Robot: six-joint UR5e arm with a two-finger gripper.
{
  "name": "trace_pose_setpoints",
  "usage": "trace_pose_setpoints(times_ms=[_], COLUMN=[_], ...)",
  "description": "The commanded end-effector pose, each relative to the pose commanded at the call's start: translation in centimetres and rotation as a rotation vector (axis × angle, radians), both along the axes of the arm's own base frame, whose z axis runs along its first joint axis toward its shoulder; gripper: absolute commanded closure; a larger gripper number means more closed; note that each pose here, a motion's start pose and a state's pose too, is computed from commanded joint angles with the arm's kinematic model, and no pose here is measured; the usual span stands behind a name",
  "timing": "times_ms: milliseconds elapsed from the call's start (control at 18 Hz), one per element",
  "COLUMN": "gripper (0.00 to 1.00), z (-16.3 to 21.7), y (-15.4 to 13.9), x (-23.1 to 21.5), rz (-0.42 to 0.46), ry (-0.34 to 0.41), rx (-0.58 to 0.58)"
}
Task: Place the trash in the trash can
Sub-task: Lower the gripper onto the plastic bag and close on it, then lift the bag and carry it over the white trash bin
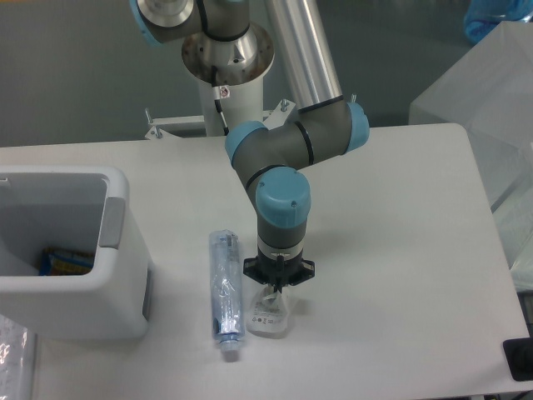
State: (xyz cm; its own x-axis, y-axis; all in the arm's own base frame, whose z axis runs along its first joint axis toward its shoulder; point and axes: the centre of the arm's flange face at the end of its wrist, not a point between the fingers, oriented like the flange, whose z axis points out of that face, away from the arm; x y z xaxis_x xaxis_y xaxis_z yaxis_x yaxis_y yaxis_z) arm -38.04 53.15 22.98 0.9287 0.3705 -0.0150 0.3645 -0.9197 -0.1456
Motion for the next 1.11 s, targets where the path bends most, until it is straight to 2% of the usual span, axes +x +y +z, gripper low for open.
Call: trace_pose_setpoints(times_ms=[278,500,722,833,944,1111], gripper=[0.97,0.97,0.97,0.97,0.97,0.97], z=[2.7,5.9,10.0,12.1,15.7,19.8], y=[-0.1,1.6,3.3,3.9,4.1,4.6], x=[-2.5,-3.5,-4.2,-4.6,-4.5,-4.5], rz=[0.028,0.028,0.094,0.093,0.11,0.157], ry=[0.041,0.054,0.034,0.047,0.06,0.041], rx=[0.042,0.129,0.255,0.297,0.364,0.462])
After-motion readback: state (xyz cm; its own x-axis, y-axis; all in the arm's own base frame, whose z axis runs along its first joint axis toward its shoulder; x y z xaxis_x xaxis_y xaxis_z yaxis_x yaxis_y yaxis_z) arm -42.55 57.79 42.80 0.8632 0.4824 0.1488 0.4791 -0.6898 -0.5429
